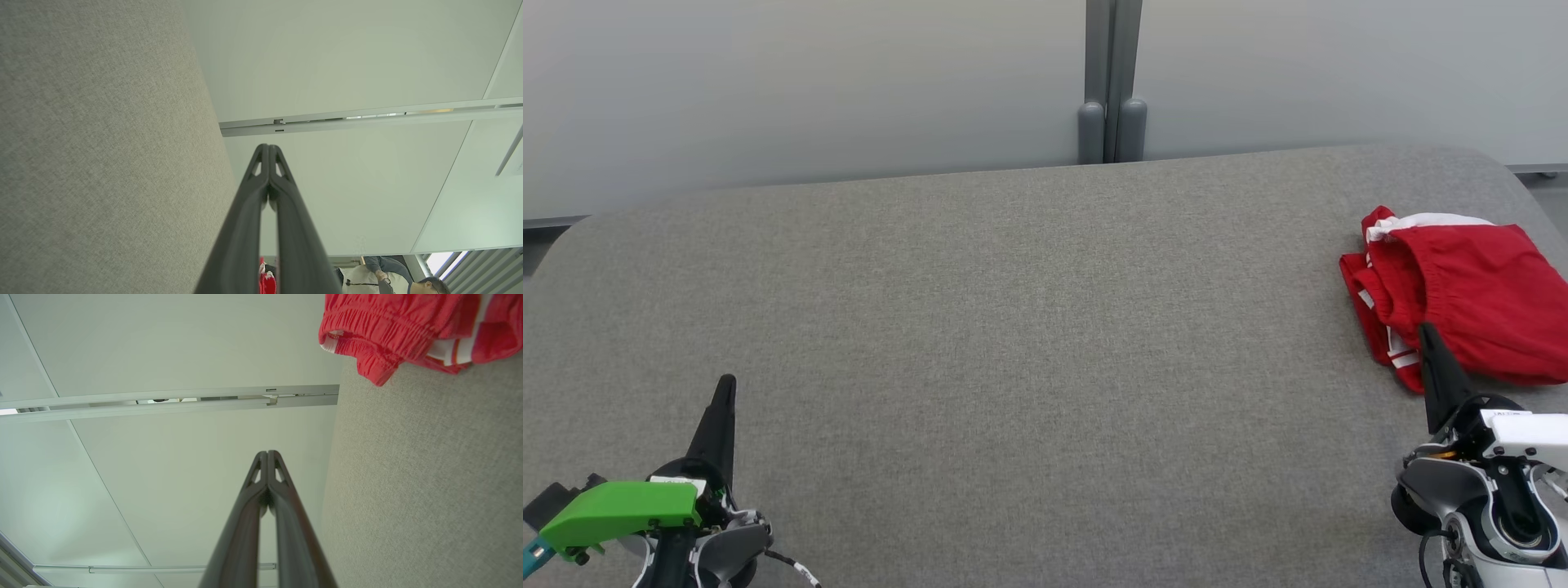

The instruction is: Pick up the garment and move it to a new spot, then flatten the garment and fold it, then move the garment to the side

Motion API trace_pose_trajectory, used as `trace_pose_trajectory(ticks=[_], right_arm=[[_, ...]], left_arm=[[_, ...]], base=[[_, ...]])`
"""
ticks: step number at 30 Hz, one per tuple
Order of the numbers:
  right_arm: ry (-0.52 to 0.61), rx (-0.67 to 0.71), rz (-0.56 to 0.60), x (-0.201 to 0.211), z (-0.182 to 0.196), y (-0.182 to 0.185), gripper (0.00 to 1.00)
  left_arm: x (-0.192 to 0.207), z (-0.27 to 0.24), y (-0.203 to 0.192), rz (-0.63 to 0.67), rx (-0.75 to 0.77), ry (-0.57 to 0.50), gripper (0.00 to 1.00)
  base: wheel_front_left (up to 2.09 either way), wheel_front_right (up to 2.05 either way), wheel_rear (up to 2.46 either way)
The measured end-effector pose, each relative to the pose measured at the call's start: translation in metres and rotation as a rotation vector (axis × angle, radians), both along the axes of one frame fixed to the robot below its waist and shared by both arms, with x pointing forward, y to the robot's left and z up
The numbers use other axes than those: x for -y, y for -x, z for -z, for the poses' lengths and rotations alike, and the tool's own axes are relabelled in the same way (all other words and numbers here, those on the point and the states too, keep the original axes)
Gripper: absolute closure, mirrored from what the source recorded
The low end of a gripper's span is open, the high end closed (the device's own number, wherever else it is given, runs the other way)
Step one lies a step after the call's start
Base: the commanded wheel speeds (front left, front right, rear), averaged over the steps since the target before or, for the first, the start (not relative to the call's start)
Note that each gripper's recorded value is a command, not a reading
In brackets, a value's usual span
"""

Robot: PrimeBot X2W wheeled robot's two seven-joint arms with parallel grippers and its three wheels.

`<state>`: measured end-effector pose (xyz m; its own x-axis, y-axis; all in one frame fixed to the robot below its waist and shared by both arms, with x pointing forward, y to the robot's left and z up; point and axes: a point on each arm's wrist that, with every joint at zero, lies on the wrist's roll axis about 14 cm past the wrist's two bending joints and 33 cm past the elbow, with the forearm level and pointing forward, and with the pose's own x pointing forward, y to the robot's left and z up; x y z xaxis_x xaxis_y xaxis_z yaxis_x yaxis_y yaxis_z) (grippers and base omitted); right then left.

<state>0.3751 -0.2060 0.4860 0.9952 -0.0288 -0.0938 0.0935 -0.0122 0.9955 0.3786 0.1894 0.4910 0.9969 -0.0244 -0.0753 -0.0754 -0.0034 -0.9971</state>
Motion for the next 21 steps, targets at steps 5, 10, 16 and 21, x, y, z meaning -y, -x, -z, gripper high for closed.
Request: trace_pose_trajectory(ticks=[5, 10, 16, 21], right_arm=[[0.000, 0.000, 0.000, 0.0000, -0.0001, 0.0000, 1.00], [0.000, 0.000, 0.000, 0.0000, -0.0001, 0.0000, 1.00], [0.000, 0.001, 0.000, 0.0000, -0.0003, -0.0001, 1.00], [0.000, 0.001, 0.000, 0.0000, -0.0004, -0.0001, 1.00]], left_arm=[[0.0001, -0.0002, 0.0000, 0.000, 0.001, 0.000, 1.00], [0.0001, -0.0003, -0.0001, 0.000, 0.001, 0.000, 1.00], [0.0000, -0.0004, -0.0001, -0.001, 0.001, 0.000, 1.00], [0.0000, -0.0005, -0.0001, -0.001, 0.001, 0.000, 1.00]], base=[[0.00, 0.00, 0.00], [0.00, 0.00, 0.00], [0.00, 0.00, 0.00], [0.00, 0.00, 0.00]])
